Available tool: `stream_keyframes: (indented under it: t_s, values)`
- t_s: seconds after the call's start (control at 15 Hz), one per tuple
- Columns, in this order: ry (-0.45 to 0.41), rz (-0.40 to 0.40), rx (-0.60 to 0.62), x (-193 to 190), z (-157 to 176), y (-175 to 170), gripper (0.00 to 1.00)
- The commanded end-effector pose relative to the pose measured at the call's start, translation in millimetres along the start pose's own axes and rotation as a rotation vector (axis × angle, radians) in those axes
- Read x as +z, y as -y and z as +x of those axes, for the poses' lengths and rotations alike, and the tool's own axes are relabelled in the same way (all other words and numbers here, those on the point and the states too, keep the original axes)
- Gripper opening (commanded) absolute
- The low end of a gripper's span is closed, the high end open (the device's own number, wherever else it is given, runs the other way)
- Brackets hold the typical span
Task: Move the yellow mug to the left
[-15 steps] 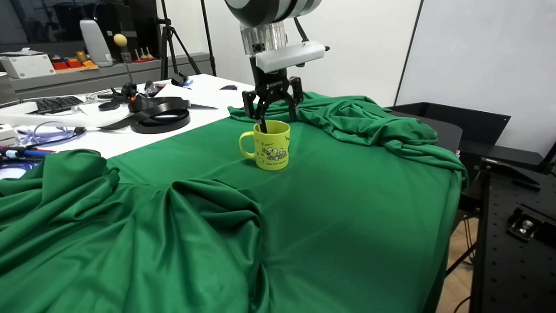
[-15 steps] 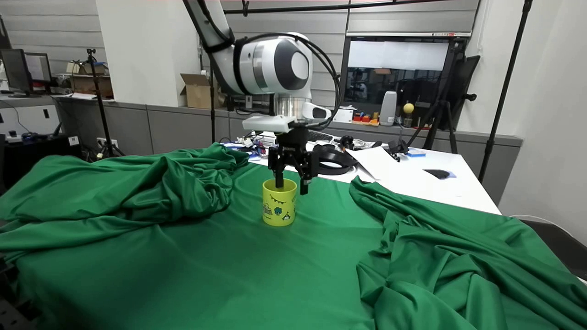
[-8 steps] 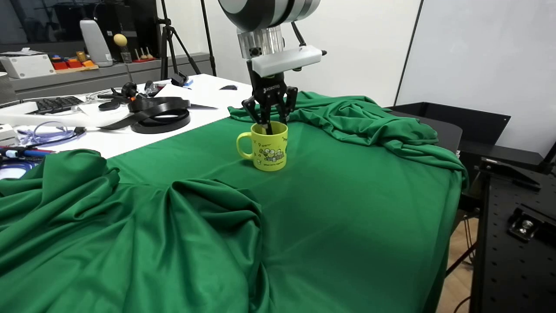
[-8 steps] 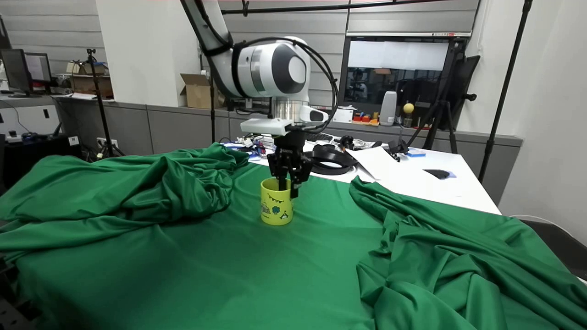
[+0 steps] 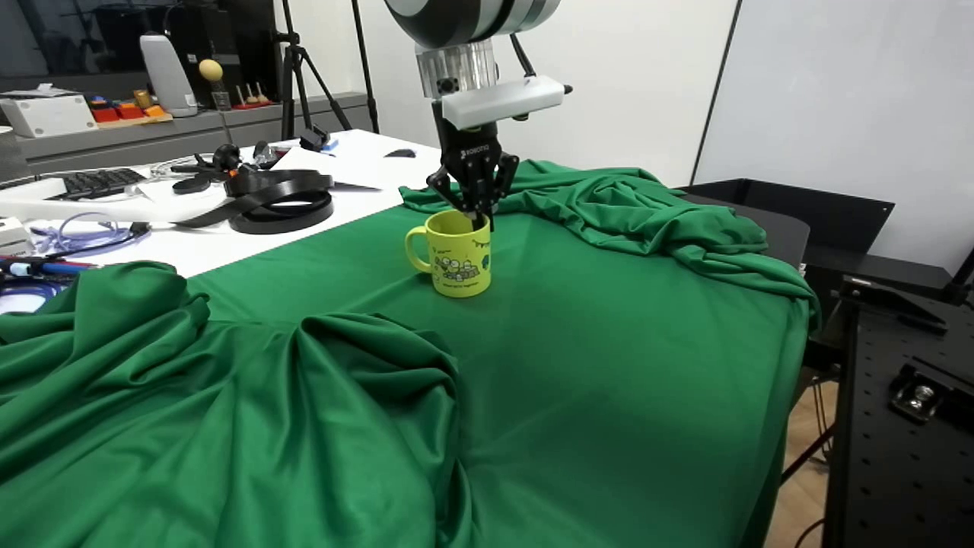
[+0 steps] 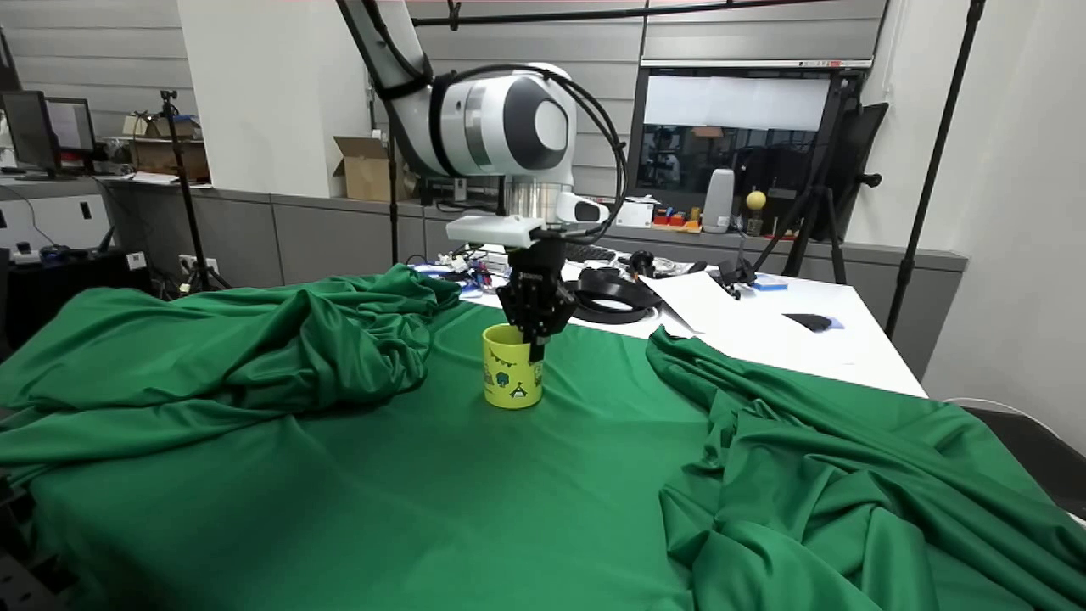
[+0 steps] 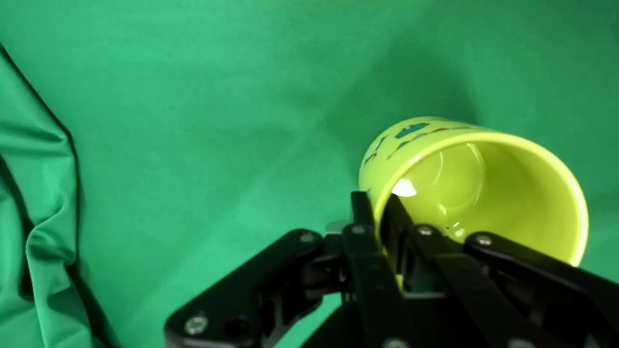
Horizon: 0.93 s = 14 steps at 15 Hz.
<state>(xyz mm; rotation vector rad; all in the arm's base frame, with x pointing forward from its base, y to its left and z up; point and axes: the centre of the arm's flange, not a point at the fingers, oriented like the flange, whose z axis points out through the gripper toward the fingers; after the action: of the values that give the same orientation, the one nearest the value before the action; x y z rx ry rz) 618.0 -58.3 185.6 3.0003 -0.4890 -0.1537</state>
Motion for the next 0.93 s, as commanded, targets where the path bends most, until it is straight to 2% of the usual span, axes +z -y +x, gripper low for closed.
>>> stream_keyframes:
  t_s: [0.0,0.53,0.87]
  values:
    - [-0.011,0.007,-0.024,-11,-5,4,0.03]
    - [-0.078,0.040,-0.141,-22,-18,42,0.03]
    - [-0.096,0.101,-0.184,-22,-24,66,0.03]
